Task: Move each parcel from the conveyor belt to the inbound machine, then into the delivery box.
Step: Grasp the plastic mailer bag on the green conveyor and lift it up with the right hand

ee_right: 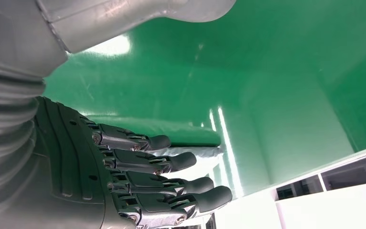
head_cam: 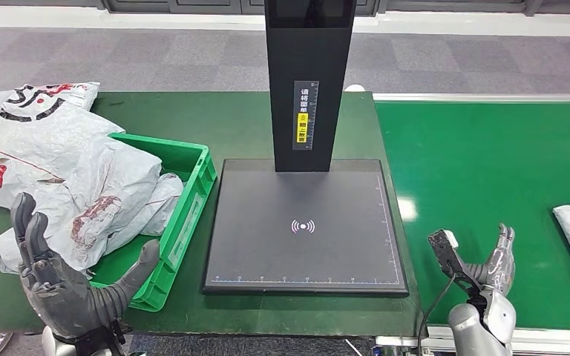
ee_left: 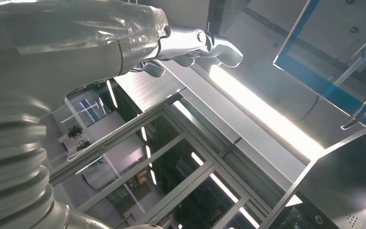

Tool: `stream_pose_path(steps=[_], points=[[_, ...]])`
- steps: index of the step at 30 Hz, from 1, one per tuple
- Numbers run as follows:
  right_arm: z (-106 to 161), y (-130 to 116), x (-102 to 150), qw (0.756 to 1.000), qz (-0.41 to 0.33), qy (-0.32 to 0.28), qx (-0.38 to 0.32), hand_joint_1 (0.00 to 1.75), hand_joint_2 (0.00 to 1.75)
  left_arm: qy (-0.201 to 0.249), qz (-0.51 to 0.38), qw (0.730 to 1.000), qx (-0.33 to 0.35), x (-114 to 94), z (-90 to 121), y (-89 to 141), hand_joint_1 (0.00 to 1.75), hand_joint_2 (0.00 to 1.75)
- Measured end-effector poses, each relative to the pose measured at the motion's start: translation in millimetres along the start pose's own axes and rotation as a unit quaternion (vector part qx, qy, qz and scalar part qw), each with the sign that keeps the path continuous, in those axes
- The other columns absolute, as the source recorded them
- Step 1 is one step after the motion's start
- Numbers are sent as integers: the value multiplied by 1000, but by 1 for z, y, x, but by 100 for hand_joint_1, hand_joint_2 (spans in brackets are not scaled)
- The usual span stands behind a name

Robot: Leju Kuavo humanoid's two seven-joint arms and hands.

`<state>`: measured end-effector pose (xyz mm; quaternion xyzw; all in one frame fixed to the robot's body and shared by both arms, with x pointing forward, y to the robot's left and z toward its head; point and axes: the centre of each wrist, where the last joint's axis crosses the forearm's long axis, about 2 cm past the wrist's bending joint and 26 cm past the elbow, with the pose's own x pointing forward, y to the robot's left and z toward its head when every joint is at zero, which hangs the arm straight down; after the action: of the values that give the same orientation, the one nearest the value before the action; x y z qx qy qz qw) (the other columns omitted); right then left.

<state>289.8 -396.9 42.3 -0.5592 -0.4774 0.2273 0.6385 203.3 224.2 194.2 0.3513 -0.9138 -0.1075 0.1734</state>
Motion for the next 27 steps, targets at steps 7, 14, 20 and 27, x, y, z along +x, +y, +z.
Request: stream_pose_path(steps=[7,14,20,27], points=[[0,0,0,1000,0,0,0,0,175,0,0,1000,0,0,0,0,0,175],[0,0,0,1000,1,-1,3,0,175,-1,-1,1000,0,0,0,0,0,175],[0,0,0,1000,6,3,9,0,175,2,-4,1000,-2,0,-1,0,0,175],[-10,-10,-19,978,132,142,82,0,175,8,4,1000,-9,-1,-7,-4,0,175]])
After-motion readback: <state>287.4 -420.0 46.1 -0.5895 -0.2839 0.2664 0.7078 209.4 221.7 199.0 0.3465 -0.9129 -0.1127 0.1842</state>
